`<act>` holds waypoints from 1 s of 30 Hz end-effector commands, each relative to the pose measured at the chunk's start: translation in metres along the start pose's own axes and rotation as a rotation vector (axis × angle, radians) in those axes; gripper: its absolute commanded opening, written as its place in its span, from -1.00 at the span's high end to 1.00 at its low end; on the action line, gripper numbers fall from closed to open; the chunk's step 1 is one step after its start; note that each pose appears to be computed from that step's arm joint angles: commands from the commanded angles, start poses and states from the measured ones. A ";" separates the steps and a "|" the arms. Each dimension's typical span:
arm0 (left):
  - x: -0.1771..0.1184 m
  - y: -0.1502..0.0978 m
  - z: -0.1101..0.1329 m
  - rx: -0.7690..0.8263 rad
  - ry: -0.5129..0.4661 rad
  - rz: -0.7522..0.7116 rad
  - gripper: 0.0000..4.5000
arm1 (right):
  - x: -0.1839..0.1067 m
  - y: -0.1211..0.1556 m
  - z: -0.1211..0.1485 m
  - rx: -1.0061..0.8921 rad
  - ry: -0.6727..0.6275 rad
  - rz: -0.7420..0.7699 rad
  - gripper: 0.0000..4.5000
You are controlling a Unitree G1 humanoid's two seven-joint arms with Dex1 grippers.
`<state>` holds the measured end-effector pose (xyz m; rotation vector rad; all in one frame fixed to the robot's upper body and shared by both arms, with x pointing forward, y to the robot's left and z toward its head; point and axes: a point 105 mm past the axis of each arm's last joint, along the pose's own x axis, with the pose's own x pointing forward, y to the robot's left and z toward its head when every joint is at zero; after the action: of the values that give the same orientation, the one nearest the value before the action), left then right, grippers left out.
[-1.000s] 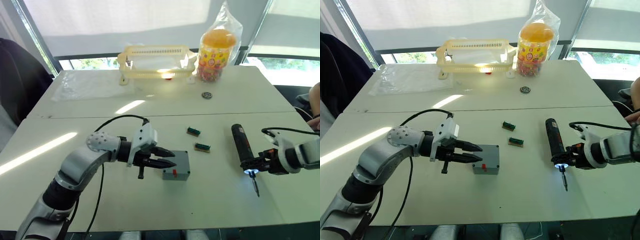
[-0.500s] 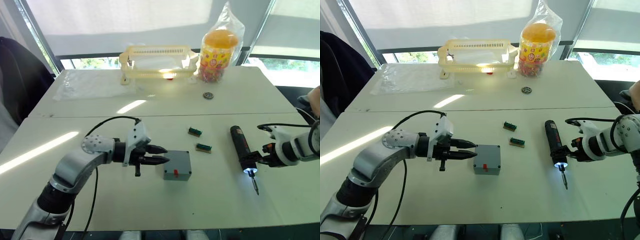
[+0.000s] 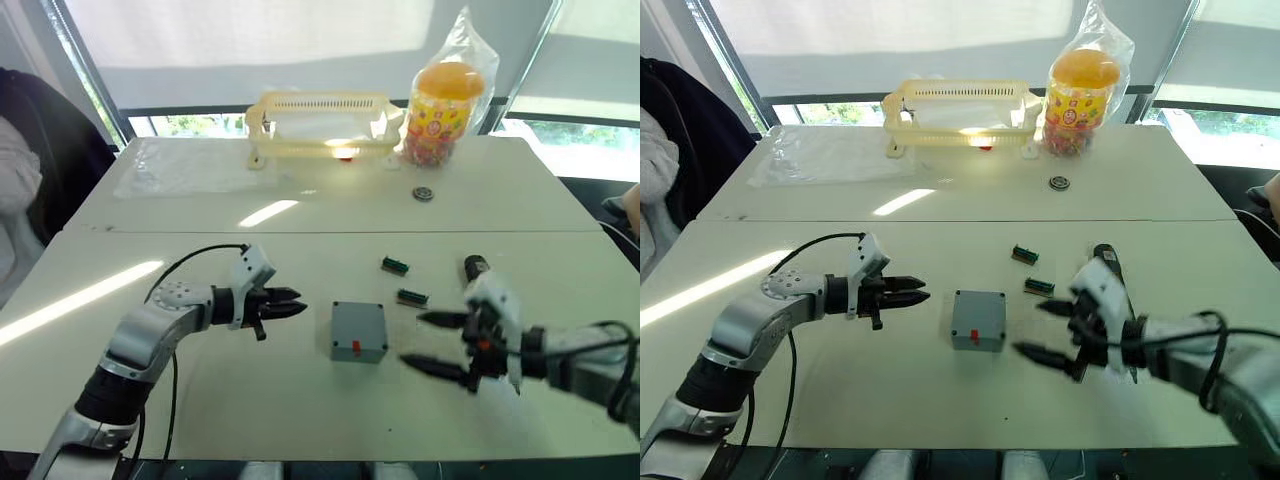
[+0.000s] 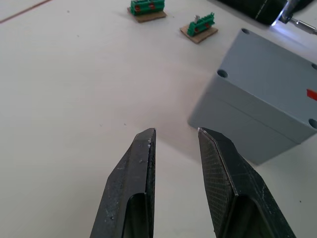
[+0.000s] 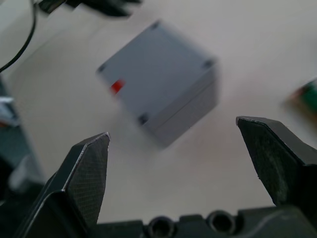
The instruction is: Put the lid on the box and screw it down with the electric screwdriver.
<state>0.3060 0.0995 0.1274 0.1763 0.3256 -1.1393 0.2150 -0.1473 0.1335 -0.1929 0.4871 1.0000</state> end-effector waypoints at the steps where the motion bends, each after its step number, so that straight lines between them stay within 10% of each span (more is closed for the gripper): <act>1: 0.007 -0.012 0.002 0.035 0.003 -0.056 0.41 | 0.008 0.010 0.000 -0.025 -0.049 0.005 -0.99; 19: 0.072 0.009 0.012 0.181 -0.005 -0.072 0.41 | 0.053 0.051 -0.003 0.081 -0.089 0.201 -0.99; 30: 0.017 0.028 0.004 0.178 0.016 0.098 0.41 | 0.013 -0.002 0.002 0.010 -0.079 -0.075 -0.99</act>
<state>0.3449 0.1001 0.1062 0.3598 0.2887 -1.0440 0.2193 -0.1368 0.1193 -0.1369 0.4608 0.9295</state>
